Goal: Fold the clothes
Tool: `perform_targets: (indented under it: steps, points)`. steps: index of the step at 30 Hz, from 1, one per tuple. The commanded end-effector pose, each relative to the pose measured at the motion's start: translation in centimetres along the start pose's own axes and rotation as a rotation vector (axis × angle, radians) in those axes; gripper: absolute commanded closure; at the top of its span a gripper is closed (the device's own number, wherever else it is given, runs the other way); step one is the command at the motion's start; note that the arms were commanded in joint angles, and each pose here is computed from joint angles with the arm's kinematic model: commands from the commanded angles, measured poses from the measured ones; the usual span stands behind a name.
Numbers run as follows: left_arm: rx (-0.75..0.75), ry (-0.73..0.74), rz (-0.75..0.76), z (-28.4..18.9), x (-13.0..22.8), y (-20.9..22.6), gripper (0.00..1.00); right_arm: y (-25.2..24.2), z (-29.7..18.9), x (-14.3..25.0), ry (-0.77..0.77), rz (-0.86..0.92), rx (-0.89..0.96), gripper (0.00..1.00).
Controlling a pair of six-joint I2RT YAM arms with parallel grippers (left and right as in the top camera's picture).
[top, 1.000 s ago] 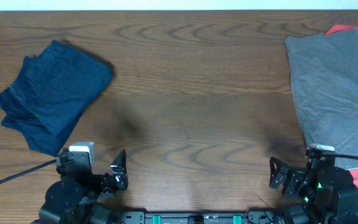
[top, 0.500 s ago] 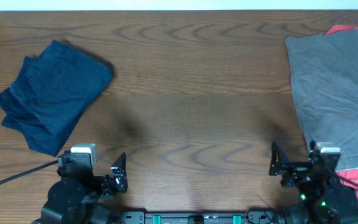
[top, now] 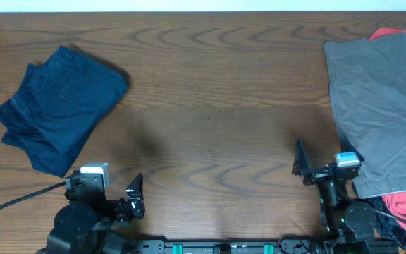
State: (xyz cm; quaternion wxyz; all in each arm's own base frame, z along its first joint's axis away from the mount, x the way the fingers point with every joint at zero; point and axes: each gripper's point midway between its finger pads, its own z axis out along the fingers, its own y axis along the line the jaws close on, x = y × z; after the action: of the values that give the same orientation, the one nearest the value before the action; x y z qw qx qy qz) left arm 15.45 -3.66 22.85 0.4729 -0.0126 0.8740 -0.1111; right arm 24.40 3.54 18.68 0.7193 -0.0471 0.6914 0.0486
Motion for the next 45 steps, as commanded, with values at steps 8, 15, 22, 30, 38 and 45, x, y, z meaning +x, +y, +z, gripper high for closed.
perform_targets:
  steps: [8, 15, 22, 30, 38, 45]
  points:
    - [-0.009, -0.003, 0.018, 0.0, 0.0, 0.2, 0.02, 0.0, -0.1, 3.0, 0.113, -0.065, -0.007, 0.01]
    - [-0.009, -0.003, 0.018, 0.0, 0.0, 0.2, 0.02, 0.0, -0.1, 3.0, 0.113, -0.065, -0.007, 0.01]
    - [-0.009, -0.003, 0.018, 0.0, 0.0, 0.2, 0.02, 0.0, -0.1, 3.0, 0.113, -0.065, -0.007, 0.01]
    - [-0.009, -0.003, 0.018, 0.0, 0.0, 0.2, 0.02, 0.0, -0.1, 3.0, 0.113, -0.065, -0.007, 0.01]
    - [-0.185, 0.02, -0.065, 0.7, 1.3, 3.6, 0.02, 0.0, -0.1, 3.0, 0.113, -0.065, -0.007, 0.01]
    - [-0.265, -0.13, -0.141, 4.8, 1.4, 6.3, 0.02, 0.0, -0.1, 3.0, 0.113, -0.065, -0.007, 0.01]
